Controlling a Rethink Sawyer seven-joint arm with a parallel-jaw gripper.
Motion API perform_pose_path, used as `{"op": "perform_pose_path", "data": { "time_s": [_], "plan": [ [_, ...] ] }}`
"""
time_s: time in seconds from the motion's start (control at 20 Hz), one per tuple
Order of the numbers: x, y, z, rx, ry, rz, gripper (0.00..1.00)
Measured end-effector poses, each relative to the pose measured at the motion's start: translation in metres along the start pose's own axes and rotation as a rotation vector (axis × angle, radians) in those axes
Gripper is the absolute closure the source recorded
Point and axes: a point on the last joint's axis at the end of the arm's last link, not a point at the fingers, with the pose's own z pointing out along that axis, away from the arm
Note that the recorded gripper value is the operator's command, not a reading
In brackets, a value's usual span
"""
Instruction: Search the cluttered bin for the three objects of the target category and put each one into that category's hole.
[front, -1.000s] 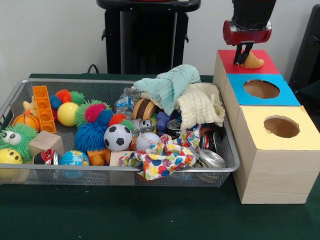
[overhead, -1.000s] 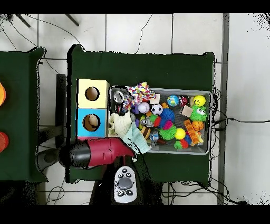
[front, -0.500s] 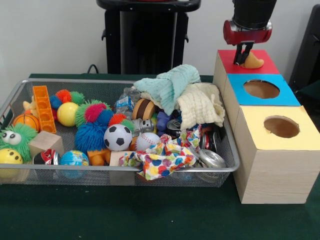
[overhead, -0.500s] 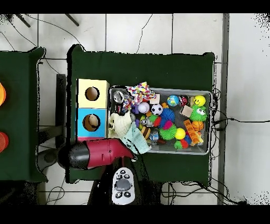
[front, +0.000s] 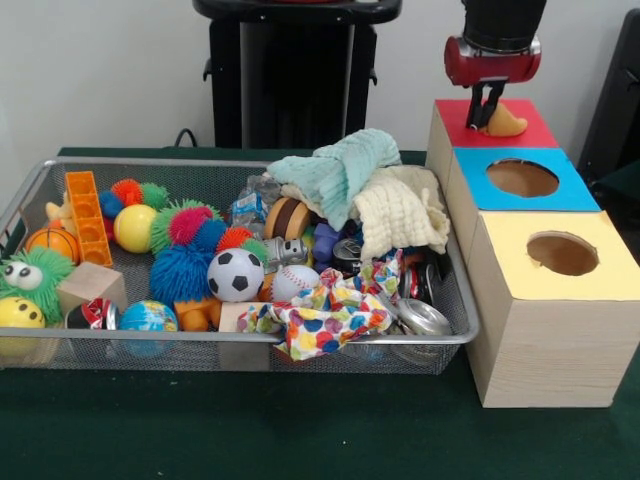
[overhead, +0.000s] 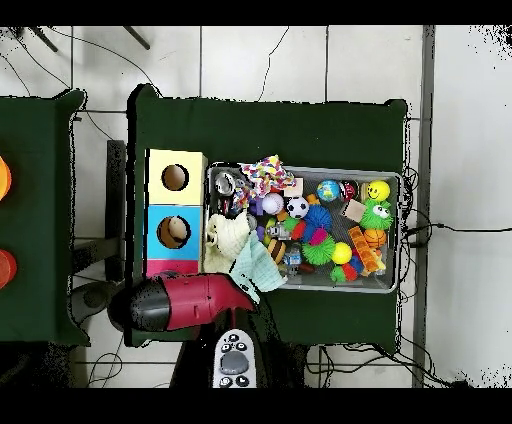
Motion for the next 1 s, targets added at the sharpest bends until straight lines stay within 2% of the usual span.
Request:
{"op": "perform_pose_path", "data": {
  "time_s": [0.45, 0.65, 0.8, 1.0],
  "plan": [
    [0.010, -0.008, -0.001, -0.047, -0.060, 0.026, 1.00],
    [0.012, -0.011, -0.006, -0.052, -0.069, 0.032, 1.00],
    [0.012, -0.015, -0.016, -0.046, -0.087, 0.038, 1.00],
    [0.011, -0.025, -0.043, -0.029, -0.111, 0.051, 1.00]
  ]
}}
